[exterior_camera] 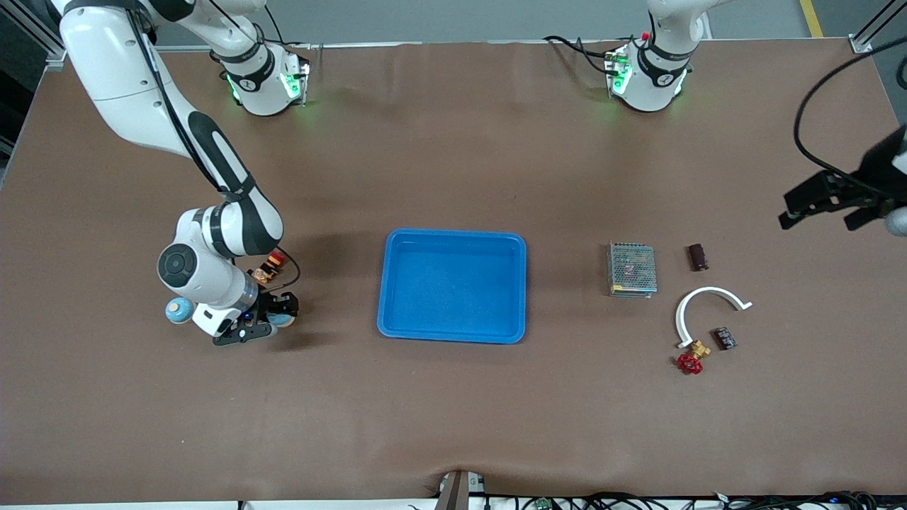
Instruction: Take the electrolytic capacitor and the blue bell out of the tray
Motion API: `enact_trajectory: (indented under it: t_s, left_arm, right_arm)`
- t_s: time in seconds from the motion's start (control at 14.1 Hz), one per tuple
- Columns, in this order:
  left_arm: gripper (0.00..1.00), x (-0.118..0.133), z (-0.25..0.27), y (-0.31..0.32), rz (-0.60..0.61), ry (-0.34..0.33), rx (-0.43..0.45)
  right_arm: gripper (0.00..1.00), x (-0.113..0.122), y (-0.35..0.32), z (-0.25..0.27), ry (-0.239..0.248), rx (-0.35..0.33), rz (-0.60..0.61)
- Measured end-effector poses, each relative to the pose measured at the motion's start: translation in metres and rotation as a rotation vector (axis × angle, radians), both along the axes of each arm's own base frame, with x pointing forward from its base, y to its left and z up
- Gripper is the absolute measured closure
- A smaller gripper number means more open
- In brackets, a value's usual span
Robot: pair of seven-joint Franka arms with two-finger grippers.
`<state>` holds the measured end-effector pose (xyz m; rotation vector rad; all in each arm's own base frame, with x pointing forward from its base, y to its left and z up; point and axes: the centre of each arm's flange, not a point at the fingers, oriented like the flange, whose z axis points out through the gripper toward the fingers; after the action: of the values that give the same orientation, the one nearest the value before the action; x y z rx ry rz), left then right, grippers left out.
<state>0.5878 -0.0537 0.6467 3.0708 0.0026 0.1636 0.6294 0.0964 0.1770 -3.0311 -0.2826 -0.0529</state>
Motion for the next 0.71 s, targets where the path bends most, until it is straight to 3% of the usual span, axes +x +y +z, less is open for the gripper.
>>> enact_trajectory:
  t_s: [0.21, 0.28, 0.5, 0.71]
  left_arm:
    - [0.0, -0.001, 0.0, -0.006, 0.005, 0.003, -0.002]
    - [0.0, 0.0, -0.002, -0.002, 0.002, 0.005, -0.001]
    - [0.0, 0.003, -0.007, 0.004, -0.013, 0.013, -0.002]
    - [0.0, 0.004, -0.01, 0.008, -0.006, 0.019, -0.003]
  right_arm:
    - [0.33, 0.0, 0.0, 0.0, 0.0, 0.0, -0.002]
    - [0.28, -0.001, 0.0, -0.001, 0.003, 0.001, -0.004]
    - [0.0, -0.003, 0.0, -0.005, 0.01, 0.001, -0.005]
    - [0.0, 0.001, 0.0, 0.002, 0.021, 0.001, -0.003]
